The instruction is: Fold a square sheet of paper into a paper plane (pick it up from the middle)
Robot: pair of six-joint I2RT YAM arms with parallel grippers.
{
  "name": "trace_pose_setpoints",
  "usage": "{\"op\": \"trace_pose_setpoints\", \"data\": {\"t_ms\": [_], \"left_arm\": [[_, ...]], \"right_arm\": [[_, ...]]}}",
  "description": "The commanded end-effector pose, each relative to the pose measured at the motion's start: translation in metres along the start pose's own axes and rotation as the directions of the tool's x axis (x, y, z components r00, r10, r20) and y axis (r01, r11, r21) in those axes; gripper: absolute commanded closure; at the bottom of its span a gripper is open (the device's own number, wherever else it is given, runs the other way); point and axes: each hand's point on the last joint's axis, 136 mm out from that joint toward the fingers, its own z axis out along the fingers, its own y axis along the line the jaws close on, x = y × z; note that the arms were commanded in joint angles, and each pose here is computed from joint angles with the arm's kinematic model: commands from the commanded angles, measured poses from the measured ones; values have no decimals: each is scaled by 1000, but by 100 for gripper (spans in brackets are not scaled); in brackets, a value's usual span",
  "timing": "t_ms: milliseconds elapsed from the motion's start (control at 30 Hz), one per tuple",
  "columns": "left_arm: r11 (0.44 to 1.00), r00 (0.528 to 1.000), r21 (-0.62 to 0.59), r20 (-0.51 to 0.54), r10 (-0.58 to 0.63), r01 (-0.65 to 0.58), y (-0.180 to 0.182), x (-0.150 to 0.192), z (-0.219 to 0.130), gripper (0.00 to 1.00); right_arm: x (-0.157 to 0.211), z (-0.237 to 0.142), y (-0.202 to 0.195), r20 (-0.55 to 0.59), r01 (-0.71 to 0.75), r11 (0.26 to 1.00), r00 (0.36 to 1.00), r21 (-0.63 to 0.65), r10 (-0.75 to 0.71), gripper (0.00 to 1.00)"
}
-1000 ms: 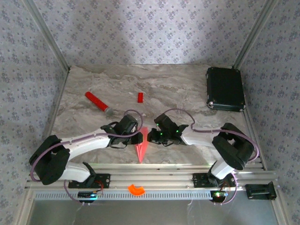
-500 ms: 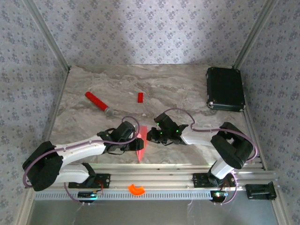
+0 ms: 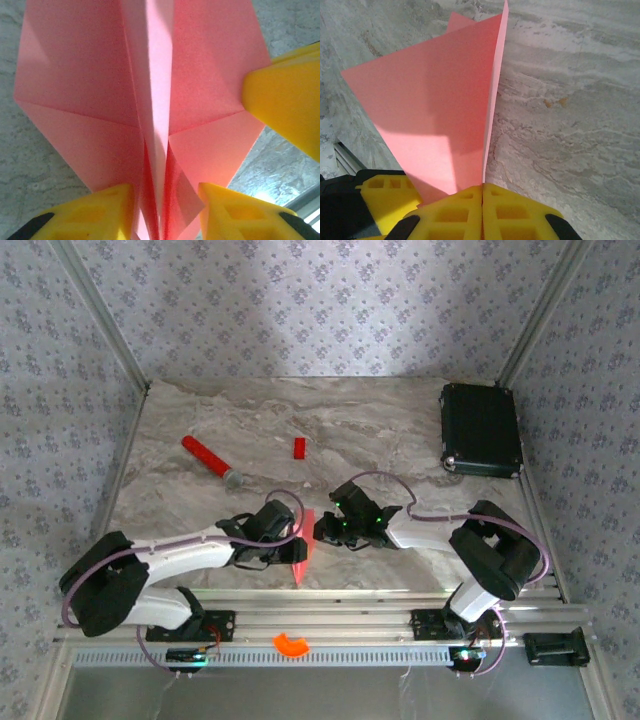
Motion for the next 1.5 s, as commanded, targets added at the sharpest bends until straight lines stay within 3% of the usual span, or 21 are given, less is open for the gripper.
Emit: {"op": "trace_pose_setpoints", "data": {"t_ms": [0, 333, 633, 833, 1033, 1467], "left_arm": [[999, 999, -20, -4, 37, -37, -6, -4, -1, 67], [992, 998, -106, -18, 61, -63, 3, -3, 6, 83], [992, 997, -108, -25, 70, -72, 1, -3, 11, 84], [990, 998, -128, -20, 65, -67, 3, -3, 13, 90], [983, 999, -180, -19, 27, -30, 9, -7, 19, 93], [964, 1000, -265, -27, -15, 7, 6, -13, 36, 88]], "right_arm": [[4, 2, -8, -16, -19, 1000, 1000, 13, 20, 91], [5, 1, -10, -18, -22, 1000, 1000, 15, 22, 90], [6, 1, -11, -16, -26, 1000, 1000, 13, 26, 89], [4, -5, -11, -5, -21, 1000, 1000, 13, 21, 84], [-6, -32, -29, 74, -37, 997, 997, 64, 32, 69], [-13, -90, -89, 253, -187, 979, 954, 85, 160, 61]]}}
